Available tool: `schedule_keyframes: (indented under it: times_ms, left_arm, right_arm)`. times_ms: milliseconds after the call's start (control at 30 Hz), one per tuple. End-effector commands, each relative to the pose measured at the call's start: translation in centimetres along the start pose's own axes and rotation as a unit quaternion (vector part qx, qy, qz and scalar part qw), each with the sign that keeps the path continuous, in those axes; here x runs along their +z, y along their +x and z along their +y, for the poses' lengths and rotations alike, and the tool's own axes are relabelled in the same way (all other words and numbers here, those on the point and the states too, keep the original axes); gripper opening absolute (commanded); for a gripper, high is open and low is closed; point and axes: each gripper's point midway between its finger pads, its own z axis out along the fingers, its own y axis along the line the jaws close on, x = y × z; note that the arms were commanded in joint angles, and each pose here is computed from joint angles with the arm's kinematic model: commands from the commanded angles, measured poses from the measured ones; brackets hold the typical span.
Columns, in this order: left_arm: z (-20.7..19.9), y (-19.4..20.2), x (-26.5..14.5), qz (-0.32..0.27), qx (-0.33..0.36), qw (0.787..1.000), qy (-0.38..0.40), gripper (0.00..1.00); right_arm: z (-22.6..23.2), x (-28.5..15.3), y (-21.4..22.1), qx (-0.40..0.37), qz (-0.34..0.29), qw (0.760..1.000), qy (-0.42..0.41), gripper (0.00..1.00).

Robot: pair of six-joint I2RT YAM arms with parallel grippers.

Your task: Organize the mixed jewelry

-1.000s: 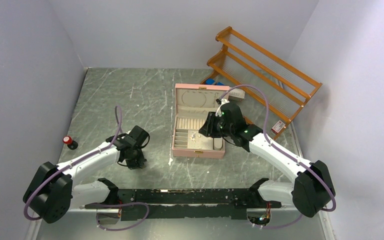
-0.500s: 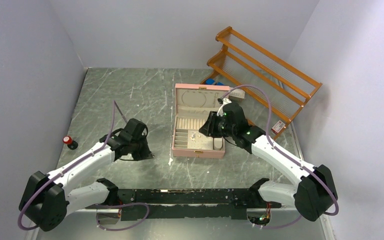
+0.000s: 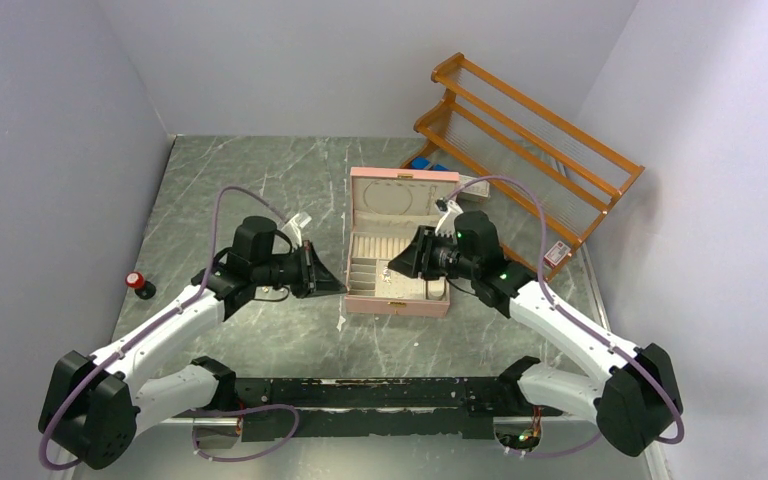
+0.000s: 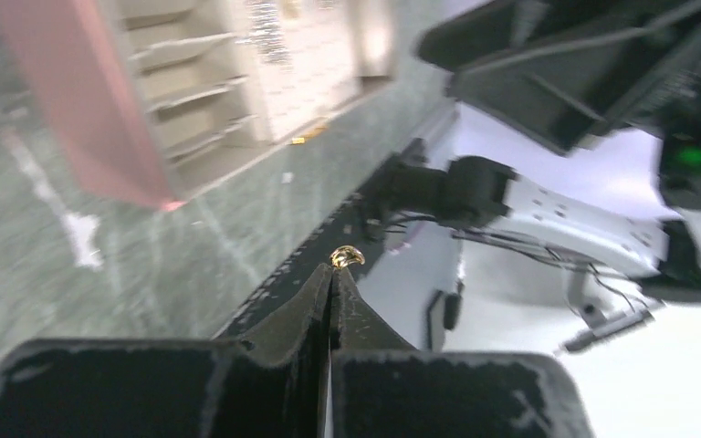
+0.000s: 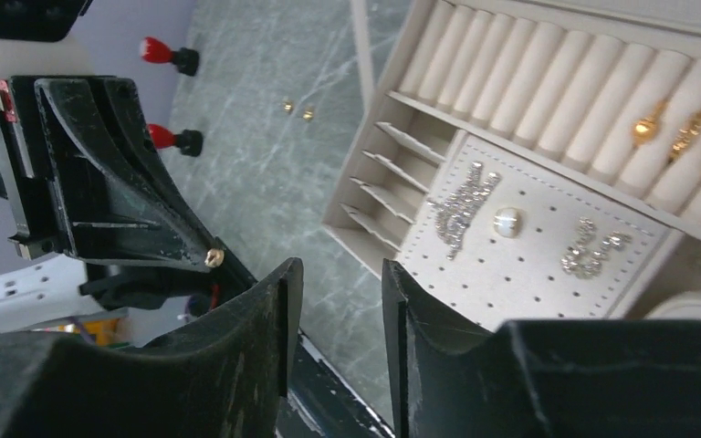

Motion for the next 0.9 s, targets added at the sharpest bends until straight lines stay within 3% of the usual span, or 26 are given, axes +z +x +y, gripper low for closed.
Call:
schedule_keyframes:
  times_ms: [0,433,633,867]
  left_arm:
    - [-7.1,-0.4,-1.7,0.023,0.054,0.986,0.159,0.05]
    - [-10.4,-0.5,-3.0,0.017,0.133,0.959,0.25,0.05]
    - [-10.2,-4.2,-2.3,-0.078,0.25,0.945,0.196,0.05]
    - [-10.9,-7.7,-2.3,-0.17,0.366,0.898,0.177,0.05]
  right_arm:
    - [3.1,-0.7,-1.1,0.005,-0.019,0.997,-0.074,0.43]
    - [5.6,-1.2,-1.5,0.052,-0.019,0.99,-0.133,0.52]
    - [6.4,-0.5,-2.2,0.111,-0.004,0.985,-0.134,0.54]
    - [8.2,-0.3,-4.3,0.168,0.017,0.975,-0.143,0.56]
